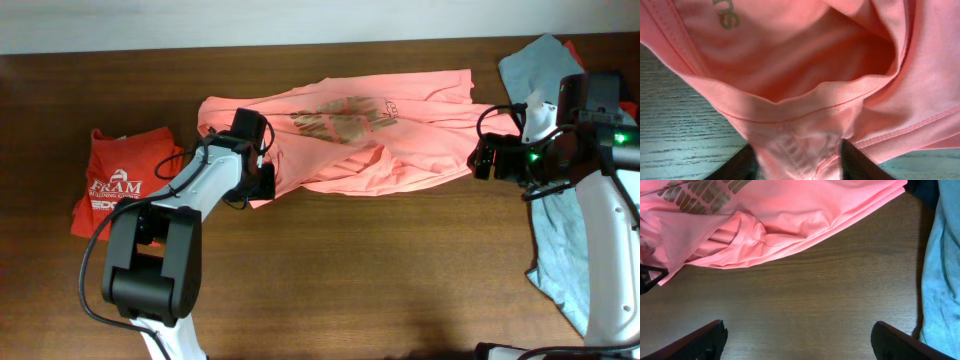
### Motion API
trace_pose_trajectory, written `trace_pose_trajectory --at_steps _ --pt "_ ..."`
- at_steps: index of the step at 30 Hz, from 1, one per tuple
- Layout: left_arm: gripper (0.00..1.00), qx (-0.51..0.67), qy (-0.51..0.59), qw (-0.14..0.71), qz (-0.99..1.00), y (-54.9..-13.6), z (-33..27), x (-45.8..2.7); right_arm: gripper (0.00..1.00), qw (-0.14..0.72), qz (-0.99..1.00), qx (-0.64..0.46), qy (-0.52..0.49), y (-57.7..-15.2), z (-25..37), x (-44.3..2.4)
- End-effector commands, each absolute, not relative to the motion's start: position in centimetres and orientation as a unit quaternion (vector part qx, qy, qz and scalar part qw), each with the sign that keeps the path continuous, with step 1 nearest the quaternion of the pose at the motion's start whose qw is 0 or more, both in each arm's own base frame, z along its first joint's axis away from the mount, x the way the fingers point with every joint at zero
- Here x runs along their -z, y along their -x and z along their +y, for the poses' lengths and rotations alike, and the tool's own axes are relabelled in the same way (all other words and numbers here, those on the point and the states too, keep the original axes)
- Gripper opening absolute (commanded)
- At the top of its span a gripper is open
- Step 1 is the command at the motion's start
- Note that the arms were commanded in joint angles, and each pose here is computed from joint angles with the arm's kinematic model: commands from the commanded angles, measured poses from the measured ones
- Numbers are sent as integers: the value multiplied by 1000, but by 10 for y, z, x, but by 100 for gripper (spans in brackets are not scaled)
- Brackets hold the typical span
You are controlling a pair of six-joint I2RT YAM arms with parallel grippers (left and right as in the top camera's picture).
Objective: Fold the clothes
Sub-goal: 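Stretch the pink t-shirt flat between both grippers across the table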
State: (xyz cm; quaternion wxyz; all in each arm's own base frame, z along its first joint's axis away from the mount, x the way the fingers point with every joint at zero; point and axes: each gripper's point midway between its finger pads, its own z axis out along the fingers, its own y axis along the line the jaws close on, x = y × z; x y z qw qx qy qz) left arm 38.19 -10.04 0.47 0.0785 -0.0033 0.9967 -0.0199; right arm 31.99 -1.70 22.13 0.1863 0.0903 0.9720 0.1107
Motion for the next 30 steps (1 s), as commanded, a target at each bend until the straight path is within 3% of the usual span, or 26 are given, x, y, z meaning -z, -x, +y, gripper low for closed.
trace_pose_trajectory --at_steps 1,19,20,26,30 --pt "62 25 3 69 997 -378 -104 2 96 188 972 -108 -87 -321 -19 -222" --pt "61 7 5 85 996 -387 -98 -5 96 190 972 -108 -87 -322 -19 -222" --pt "60 8 5 87 996 -389 -99 -6 96 190 972 -108 -87 -322 -19 -222" --pt "26 11 0 95 995 -393 -104 -9 97 190 972 -108 -87 -322 -19 -222" --pt "24 11 -8 95 995 -391 -110 -9 97 190 972 -108 -87 -322 -19 -222"
